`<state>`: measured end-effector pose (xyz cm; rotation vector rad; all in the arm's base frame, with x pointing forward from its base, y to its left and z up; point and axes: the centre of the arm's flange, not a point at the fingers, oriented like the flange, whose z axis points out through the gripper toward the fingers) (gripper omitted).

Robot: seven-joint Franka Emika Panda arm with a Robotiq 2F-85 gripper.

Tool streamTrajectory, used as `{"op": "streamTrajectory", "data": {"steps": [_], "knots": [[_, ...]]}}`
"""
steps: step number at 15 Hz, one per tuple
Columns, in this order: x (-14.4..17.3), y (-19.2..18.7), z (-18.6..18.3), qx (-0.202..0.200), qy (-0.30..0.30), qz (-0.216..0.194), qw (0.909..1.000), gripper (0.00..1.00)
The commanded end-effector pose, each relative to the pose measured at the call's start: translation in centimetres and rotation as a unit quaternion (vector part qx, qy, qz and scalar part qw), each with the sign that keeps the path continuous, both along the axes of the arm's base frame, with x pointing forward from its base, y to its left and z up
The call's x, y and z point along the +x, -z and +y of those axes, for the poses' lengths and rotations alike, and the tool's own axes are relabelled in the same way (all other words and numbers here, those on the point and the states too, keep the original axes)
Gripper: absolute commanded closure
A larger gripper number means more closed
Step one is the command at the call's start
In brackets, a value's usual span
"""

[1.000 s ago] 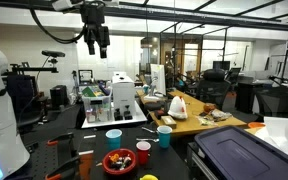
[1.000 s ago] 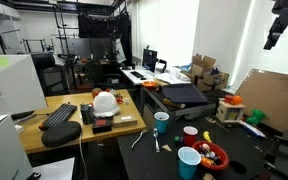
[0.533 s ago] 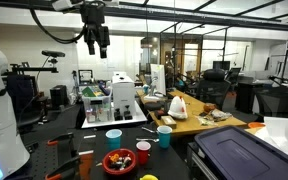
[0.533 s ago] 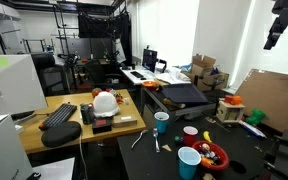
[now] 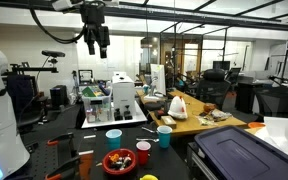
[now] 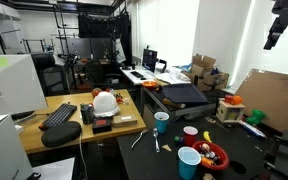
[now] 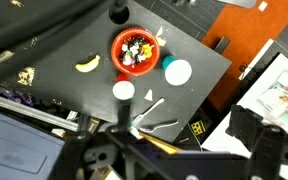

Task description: Put the green doll in the red bowl

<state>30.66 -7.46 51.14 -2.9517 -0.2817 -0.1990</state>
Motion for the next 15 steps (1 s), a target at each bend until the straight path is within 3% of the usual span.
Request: {"op": "streamTrajectory", "data": {"steps": [1,6,15], "knots": [[1.2,0.0,0.2,-0.007,-0.001,0.003,1.0,0.0],[5.4,0.5,-0.6,-0.005,0.004,0.009,0.9999,0.0],[16.3,2.7,-2.8,-0.01,0.044,0.008,0.999,0.0]]}}
